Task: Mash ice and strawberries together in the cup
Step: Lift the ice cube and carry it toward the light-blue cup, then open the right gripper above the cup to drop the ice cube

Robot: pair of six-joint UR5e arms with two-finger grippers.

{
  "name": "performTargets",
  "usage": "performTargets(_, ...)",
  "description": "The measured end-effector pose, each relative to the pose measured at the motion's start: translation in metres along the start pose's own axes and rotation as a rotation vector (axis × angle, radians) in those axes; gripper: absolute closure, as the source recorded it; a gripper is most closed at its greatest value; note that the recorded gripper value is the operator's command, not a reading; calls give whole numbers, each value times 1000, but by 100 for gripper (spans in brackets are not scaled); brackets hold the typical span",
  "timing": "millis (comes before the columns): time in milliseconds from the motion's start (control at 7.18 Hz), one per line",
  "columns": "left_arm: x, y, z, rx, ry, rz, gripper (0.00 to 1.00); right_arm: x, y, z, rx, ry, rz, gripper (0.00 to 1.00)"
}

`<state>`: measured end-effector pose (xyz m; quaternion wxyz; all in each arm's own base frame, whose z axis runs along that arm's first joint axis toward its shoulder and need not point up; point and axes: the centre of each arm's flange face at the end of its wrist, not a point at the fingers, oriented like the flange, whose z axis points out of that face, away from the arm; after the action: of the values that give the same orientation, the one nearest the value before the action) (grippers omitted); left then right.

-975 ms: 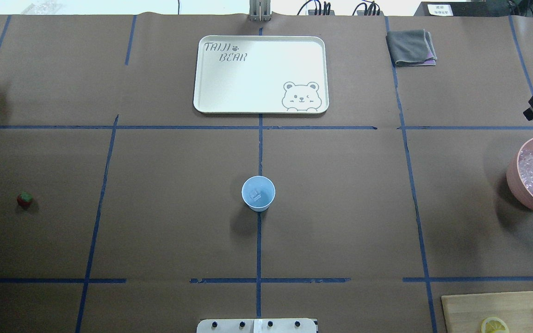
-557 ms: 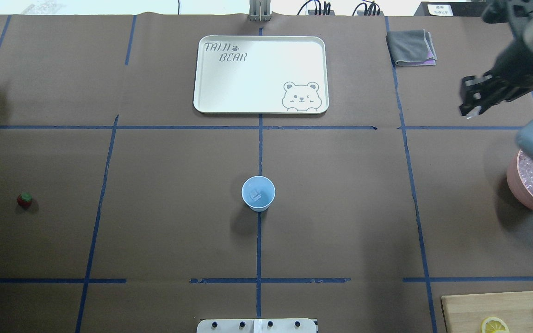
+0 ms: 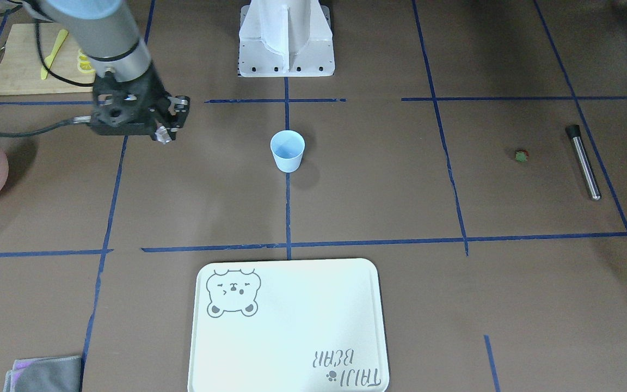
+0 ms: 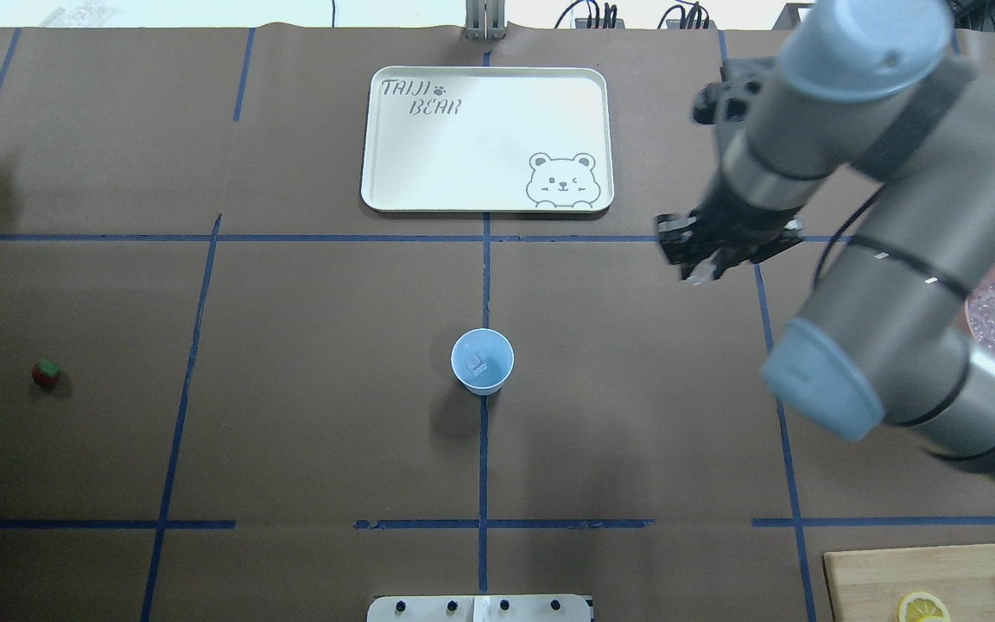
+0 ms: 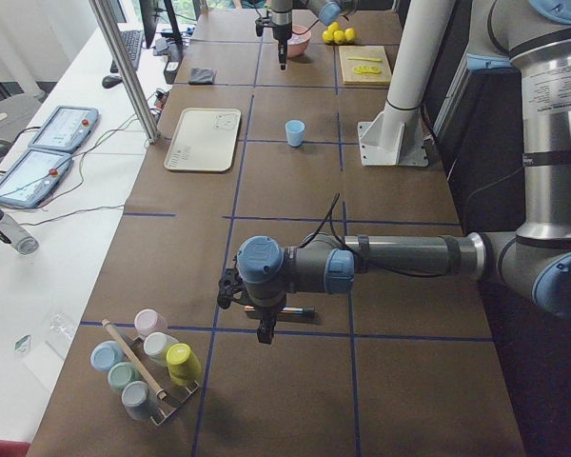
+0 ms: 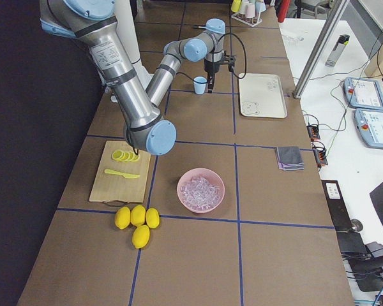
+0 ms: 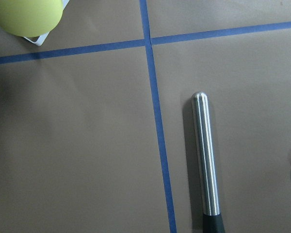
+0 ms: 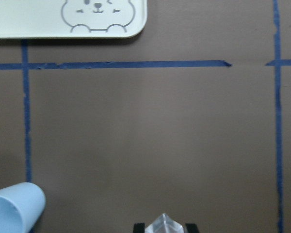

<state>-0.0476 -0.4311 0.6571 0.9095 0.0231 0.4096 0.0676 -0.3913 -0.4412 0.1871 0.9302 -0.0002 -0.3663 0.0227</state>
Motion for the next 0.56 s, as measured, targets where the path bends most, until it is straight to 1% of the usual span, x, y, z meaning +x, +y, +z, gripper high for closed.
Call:
performTargets(279,1,-1,0,-1,0,2,0,-93,28,18,28,-15,63,100)
performTargets(557,1,-1,1,-2,1,2,0,-155,48,33,43,-23,96,100)
